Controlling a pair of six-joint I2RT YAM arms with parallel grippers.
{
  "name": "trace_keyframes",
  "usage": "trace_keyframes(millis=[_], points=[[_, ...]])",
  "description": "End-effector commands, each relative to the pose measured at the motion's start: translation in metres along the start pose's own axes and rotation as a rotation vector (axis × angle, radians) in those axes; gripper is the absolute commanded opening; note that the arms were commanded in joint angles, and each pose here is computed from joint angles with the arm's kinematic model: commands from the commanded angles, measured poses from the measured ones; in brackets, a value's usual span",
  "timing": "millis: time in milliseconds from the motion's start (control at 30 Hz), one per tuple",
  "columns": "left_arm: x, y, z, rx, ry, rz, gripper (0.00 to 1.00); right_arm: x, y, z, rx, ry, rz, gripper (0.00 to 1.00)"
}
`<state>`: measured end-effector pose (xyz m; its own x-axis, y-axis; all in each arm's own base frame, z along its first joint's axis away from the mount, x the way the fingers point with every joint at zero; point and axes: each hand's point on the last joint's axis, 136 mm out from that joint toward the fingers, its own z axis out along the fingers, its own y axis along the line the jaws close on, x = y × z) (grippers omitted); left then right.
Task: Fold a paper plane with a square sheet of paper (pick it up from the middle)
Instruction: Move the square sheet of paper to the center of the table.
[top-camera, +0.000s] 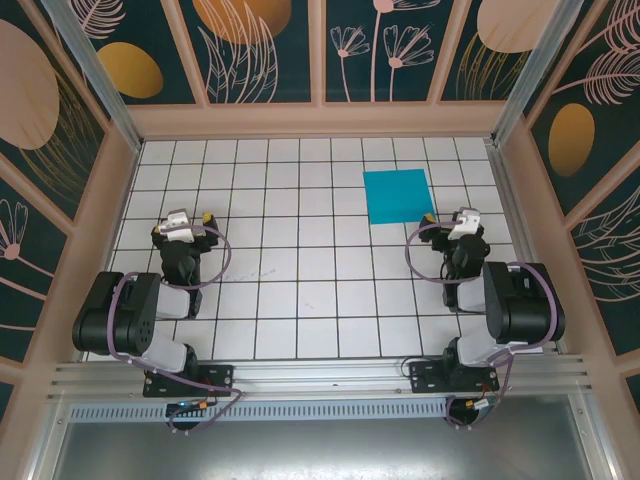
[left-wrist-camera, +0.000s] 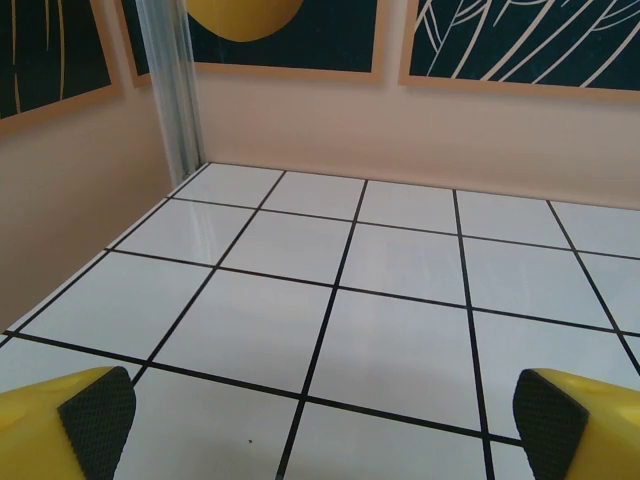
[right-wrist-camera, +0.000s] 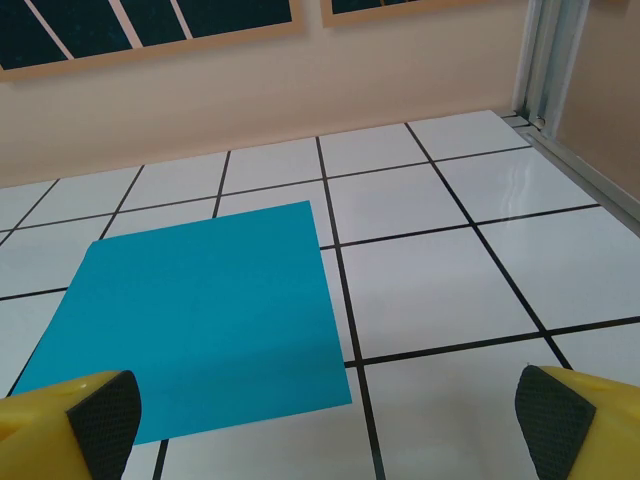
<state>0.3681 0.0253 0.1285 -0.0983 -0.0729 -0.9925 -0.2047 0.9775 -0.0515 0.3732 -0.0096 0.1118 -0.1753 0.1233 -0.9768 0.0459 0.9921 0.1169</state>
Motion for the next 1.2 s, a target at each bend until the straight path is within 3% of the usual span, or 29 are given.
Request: trace_keyframes(millis=[0,667,900,1033,1167], points=[[-0.01,0.0,0.002,0.003,-0.036,-0.011,0.99,-0.009,0.001,0.003,-0.013,-0.028,-0.008,0.99],[-0.015,0.002,-0.003,0.003,-0.061,-0.017,0.99,-0.011,0.001,0.002,-0.017,-0.033,-0.008,0.99],[-0.039,0.01,-0.011,-0.047,-0.046,-0.063,0.99,-0.054,0.001,0.0,0.03,-0.024,0.014,0.99],[-0.065,0.006,-0.009,-0.038,-0.013,-0.185,0.99,-0.065,-0.007,0.016,0.128,0.128,0.2,0.99],[-0.082,-0.001,-0.006,-0.024,0.054,-0.305,0.99,-0.056,0.013,0.042,0.098,0.327,0.334,0.99]])
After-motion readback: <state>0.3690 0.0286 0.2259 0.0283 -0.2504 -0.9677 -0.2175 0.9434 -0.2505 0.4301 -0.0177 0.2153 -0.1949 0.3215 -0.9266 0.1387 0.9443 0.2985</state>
